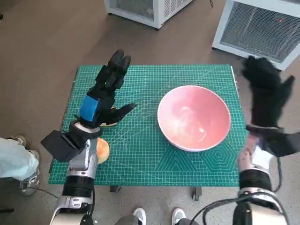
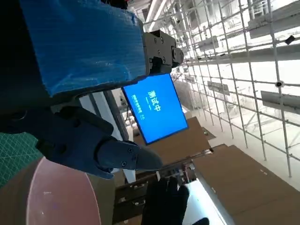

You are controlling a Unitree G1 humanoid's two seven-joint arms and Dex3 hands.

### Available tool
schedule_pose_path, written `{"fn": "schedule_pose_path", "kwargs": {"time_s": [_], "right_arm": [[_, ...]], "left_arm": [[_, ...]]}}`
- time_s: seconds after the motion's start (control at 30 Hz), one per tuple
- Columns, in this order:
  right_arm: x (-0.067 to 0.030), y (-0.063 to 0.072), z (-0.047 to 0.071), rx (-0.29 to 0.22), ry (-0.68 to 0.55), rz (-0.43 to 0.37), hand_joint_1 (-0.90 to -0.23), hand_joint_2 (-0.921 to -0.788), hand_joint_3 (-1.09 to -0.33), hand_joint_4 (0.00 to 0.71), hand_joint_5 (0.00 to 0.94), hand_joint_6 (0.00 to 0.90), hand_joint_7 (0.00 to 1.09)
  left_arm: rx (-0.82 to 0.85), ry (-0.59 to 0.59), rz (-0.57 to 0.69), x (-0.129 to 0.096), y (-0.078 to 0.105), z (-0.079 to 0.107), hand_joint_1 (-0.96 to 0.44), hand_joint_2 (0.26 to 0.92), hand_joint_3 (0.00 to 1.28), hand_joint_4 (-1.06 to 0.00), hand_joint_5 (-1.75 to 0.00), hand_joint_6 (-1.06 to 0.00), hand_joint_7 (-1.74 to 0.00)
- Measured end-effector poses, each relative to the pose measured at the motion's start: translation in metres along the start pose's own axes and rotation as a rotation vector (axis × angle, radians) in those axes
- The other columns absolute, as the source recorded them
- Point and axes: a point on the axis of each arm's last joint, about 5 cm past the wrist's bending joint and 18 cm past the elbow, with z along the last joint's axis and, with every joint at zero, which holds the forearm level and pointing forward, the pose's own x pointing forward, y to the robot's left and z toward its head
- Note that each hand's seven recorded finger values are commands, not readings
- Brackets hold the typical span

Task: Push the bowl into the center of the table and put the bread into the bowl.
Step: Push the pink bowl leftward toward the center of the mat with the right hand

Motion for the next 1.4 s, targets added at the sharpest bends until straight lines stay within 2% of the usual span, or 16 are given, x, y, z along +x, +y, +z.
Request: {"fn": "schedule_pose_path", "kwargs": {"time_s": [0.1, 0.23, 0.4, 0.57, 0.97, 1.13, 1.4], "right_arm": [[-0.0047, -0.007, -0.004, -0.024, 0.051, -0.070, -0.602, -0.921, -0.807, 0.276, 0.005, 0.148, 0.43], [-0.0111, -0.011, -0.009, -0.020, 0.117, -0.135, -0.602, -0.921, -0.811, 0.273, 0.003, 0.148, 0.41], [-0.0182, -0.011, -0.017, 0.008, 0.207, -0.174, -0.580, -0.921, -0.808, 0.267, 0.000, 0.169, 0.36], [-0.0244, -0.006, -0.025, 0.059, 0.286, -0.203, -0.564, -0.921, -0.798, 0.279, 0.005, 0.220, 0.30], [-0.0358, 0.016, -0.041, 0.163, 0.447, -0.204, -0.573, -0.921, -0.808, 0.299, 0.008, 0.270, 0.27], [-0.0367, 0.024, -0.044, 0.201, 0.488, -0.199, -0.557, -0.921, -0.822, 0.297, 0.004, 0.267, 0.25], [-0.0346, 0.042, -0.048, 0.290, 0.544, -0.193, -0.543, -0.921, -0.853, 0.290, 0.002, 0.279, 0.23]], "left_arm": [[0.000, 0.000, 0.000, 0.000, 0.000, 0.000, -0.44, 0.921, 0.23, -0.13, 0.00, -0.13, -0.10], [0.000, 0.000, 0.003, 0.000, 0.000, 0.000, -0.44, 0.921, 0.23, -0.13, 0.00, -0.13, -0.10], [0.000, 0.000, 0.003, 0.000, 0.000, 0.000, -0.44, 0.921, 0.23, -0.13, 0.00, -0.12, -0.10], [0.000, 0.000, 0.005, 0.000, 0.001, 0.000, -0.44, 0.921, 0.23, -0.13, 0.00, -0.12, -0.10], [0.001, -0.001, 0.006, 0.000, 0.001, 0.000, -0.44, 0.921, 0.23, -0.13, 0.00, -0.12, -0.11], [0.004, -0.006, 0.005, 0.000, 0.001, 0.001, -0.44, 0.921, 0.23, -0.13, 0.00, -0.12, -0.11], [0.013, -0.008, 0.006, -0.003, 0.003, 0.003, -0.44, 0.921, 0.22, -0.14, 0.00, -0.13, -0.11]]}}
